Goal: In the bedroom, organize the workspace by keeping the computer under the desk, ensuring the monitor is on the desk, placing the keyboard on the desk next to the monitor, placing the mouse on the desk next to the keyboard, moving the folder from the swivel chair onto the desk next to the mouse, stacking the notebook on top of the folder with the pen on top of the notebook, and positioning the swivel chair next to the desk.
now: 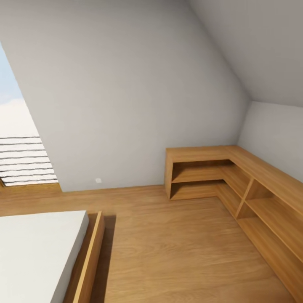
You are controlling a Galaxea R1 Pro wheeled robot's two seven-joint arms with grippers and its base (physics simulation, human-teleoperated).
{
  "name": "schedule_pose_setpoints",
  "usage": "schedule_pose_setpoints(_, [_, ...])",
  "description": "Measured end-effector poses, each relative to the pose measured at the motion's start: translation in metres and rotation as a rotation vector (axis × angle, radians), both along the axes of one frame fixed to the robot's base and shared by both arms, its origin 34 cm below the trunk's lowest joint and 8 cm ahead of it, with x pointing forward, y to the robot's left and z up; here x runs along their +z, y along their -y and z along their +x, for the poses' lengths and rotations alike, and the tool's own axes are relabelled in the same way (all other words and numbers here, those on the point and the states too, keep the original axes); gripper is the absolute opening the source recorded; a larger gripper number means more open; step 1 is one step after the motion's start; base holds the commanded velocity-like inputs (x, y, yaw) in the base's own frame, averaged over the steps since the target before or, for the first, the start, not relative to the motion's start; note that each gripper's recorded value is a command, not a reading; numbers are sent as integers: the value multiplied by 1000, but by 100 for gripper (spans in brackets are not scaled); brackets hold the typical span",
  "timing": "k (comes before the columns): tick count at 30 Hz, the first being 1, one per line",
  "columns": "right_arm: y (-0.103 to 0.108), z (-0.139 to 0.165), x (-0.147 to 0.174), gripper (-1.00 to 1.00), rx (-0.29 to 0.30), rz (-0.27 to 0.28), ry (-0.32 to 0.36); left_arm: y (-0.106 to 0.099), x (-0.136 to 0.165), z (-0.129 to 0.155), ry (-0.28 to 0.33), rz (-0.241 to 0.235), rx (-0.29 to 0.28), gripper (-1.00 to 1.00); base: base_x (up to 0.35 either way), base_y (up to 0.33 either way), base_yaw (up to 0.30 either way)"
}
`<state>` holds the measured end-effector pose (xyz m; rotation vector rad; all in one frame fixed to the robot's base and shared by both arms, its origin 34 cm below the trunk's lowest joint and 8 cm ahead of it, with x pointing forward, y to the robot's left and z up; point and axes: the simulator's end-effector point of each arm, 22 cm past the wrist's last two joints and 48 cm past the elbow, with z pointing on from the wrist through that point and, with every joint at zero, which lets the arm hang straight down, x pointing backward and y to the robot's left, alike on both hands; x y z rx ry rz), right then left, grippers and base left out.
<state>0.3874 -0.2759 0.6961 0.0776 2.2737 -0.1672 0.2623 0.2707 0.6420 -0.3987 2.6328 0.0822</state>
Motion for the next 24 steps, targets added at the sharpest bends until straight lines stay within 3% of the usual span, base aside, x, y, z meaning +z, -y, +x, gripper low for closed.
schedule_pose_setpoints(24, [-1,0,0,100,1,1,0,0,0,0,0,0,0,100,321,0,0])
